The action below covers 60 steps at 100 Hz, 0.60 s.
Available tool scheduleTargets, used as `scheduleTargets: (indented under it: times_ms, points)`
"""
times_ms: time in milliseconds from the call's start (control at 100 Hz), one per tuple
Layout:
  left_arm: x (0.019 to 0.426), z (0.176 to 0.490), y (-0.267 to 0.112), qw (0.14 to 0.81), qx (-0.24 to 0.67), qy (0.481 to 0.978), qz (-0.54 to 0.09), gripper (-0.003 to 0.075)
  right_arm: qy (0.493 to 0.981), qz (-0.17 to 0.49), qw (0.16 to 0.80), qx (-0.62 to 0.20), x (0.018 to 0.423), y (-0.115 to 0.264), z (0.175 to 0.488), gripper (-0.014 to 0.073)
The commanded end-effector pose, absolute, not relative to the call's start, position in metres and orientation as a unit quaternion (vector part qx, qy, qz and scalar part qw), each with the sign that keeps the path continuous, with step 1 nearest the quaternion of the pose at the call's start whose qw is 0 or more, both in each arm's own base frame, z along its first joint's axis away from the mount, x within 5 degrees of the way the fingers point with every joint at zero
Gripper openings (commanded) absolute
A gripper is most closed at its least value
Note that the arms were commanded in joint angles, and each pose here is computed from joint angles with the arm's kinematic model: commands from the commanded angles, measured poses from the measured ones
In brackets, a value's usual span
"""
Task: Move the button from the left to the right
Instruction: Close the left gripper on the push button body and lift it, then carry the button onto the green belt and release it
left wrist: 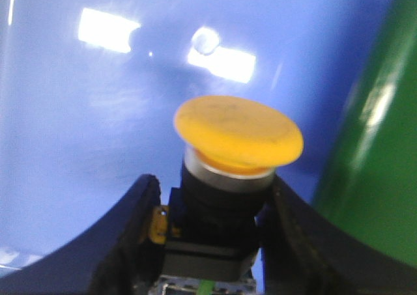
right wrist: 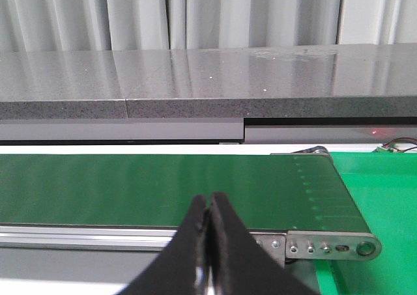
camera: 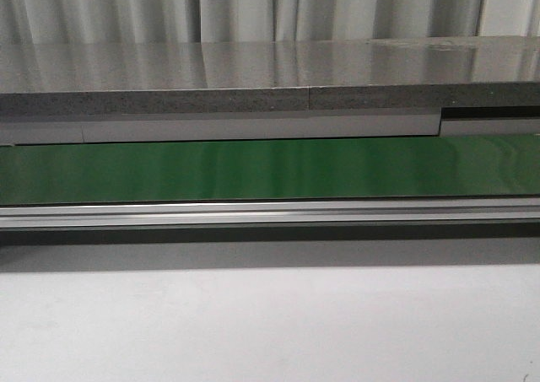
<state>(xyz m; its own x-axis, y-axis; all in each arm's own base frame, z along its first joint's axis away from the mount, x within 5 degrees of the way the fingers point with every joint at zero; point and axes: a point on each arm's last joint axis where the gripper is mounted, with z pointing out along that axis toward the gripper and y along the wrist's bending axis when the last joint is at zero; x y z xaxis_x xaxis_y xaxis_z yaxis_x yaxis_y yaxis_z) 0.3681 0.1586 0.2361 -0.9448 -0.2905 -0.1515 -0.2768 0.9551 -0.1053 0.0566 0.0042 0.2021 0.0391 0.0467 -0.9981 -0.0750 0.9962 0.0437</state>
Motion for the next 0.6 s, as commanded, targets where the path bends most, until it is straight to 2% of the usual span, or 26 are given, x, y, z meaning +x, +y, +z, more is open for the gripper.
scheduleTargets:
  times_ms: [0,130,360,590]
  points:
    - [0.368,0.28,0.142,0.144,-0.133,0.979,-0.057,-0.002,0.648,0.039,0.76,-0.014,0.053,0.004,0.216,-0.0068]
    - [0.376,0.282,0.119,0.149,-0.102,0.979,-0.091,-0.002,0.648,0.039,0.76,-0.014,0.053,0.004,0.216,-0.0068]
    - [0.386,0.282,0.082,0.148,-0.052,0.983,-0.094,-0.002,0.648,0.039,0.76,-0.014,0.053,0.004,0.216,-0.0068]
    - [0.39,0.28,0.064,0.146,-0.024,0.985,-0.087,-0.0009,0.648,0.039,0.76,-0.014,0.053,0.004,0.216,-0.0068]
